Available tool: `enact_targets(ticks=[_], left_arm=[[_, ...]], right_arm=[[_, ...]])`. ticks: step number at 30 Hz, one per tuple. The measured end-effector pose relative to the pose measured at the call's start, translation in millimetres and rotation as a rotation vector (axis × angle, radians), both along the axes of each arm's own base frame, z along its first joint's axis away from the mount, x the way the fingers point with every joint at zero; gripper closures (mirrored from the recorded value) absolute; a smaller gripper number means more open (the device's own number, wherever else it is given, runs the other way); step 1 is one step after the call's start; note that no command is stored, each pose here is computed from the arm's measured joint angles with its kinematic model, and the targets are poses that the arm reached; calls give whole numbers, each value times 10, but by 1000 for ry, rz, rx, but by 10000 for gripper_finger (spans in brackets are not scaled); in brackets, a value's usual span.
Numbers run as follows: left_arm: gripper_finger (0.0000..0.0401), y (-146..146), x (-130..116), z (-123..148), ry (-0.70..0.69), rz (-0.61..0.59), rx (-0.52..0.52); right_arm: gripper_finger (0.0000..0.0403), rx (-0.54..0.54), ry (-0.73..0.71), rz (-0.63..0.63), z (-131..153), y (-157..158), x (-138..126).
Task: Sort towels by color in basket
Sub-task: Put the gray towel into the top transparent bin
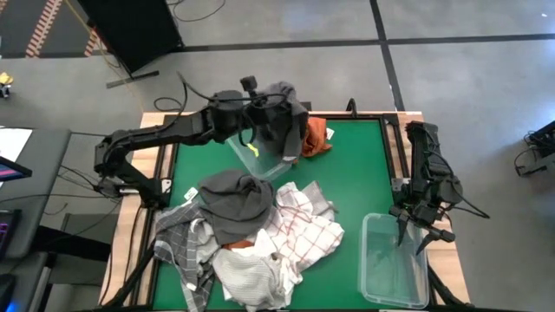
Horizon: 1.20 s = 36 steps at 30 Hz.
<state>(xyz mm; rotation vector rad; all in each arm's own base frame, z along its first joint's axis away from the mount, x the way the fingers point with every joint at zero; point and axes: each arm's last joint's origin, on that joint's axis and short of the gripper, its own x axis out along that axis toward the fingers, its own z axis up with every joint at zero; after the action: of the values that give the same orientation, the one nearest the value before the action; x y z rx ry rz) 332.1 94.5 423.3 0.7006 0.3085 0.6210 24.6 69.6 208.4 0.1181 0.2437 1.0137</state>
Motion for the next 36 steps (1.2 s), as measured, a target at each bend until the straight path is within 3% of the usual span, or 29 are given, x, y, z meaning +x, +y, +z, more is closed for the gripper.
enact_targets(ticks=[10, 15, 20, 25, 31, 36], left_arm=[[377, 91, -179, -380, 311, 87, -252], [377, -98, -422, -304, 391, 179, -241], [377, -267, -793, -30, 331, 326, -147], [377, -292, -1102, 146, 206, 338, -217], [377, -175, -990, -86, 246, 232, -360], [377, -23, -680, -434, 304, 229, -336]], right_arm=[[139, 0, 0, 0, 0, 0, 0], [139, 0, 0, 0, 0, 0, 0], [139, 0, 0, 0, 0, 0, 0], [139, -5, 1, 0, -5, -1, 0], [139, -14, 3, 0, -13, -2, 0], [139, -14, 4, 0, -13, -2, 0]])
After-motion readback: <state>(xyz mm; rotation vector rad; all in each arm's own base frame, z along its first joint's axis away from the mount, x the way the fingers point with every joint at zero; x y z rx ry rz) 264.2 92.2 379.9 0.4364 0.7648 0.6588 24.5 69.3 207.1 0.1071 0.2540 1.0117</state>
